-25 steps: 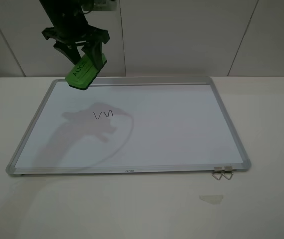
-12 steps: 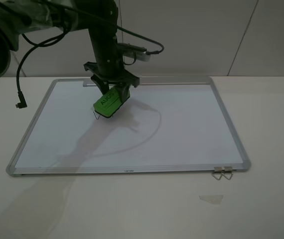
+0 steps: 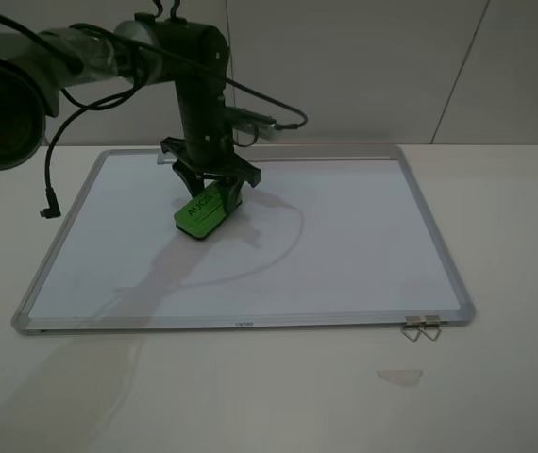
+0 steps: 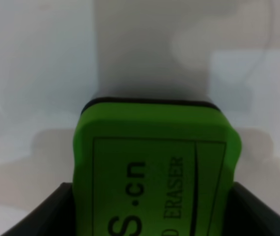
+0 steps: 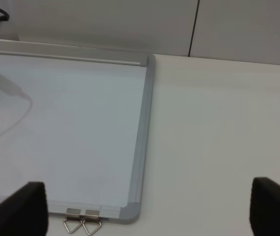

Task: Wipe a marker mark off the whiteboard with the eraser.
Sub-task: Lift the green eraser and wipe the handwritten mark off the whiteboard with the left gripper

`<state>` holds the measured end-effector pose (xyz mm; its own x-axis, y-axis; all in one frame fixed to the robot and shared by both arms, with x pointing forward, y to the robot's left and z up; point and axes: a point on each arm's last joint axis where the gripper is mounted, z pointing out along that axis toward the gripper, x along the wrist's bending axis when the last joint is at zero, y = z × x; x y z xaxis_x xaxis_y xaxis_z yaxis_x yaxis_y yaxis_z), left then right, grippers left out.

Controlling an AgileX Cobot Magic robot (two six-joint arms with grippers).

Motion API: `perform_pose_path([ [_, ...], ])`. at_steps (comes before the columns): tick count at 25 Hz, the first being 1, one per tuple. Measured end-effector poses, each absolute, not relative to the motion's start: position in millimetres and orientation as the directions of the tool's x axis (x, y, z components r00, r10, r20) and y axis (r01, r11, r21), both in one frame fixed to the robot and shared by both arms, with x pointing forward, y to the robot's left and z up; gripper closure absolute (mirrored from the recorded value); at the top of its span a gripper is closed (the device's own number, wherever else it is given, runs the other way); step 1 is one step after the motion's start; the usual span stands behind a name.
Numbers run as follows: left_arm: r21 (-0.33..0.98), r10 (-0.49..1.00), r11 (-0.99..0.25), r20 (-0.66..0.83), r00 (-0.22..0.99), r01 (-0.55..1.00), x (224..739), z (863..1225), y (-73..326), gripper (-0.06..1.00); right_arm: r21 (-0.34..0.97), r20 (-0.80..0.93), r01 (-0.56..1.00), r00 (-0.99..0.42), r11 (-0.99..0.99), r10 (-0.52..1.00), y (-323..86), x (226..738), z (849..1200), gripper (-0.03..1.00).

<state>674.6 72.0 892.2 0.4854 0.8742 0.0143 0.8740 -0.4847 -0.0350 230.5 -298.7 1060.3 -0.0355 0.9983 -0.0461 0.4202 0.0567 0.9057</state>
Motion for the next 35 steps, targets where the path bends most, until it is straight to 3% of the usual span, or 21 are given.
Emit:
perform_pose_path([
  [20, -0.055, 0.863, -0.501, 0.033, 0.503, 0.864, 676, 883, 76, 0.35, 0.906, -0.046, 0.42, -0.035, 0.057, 0.998, -299, 231, 1060, 0.15],
  [35, -0.061, 0.91, -0.411, 0.031, 0.413, 0.91, 696, 882, 122, 0.35, 0.906, -0.046, 0.42, -0.035, 0.057, 0.998, -299, 231, 1060, 0.15],
])
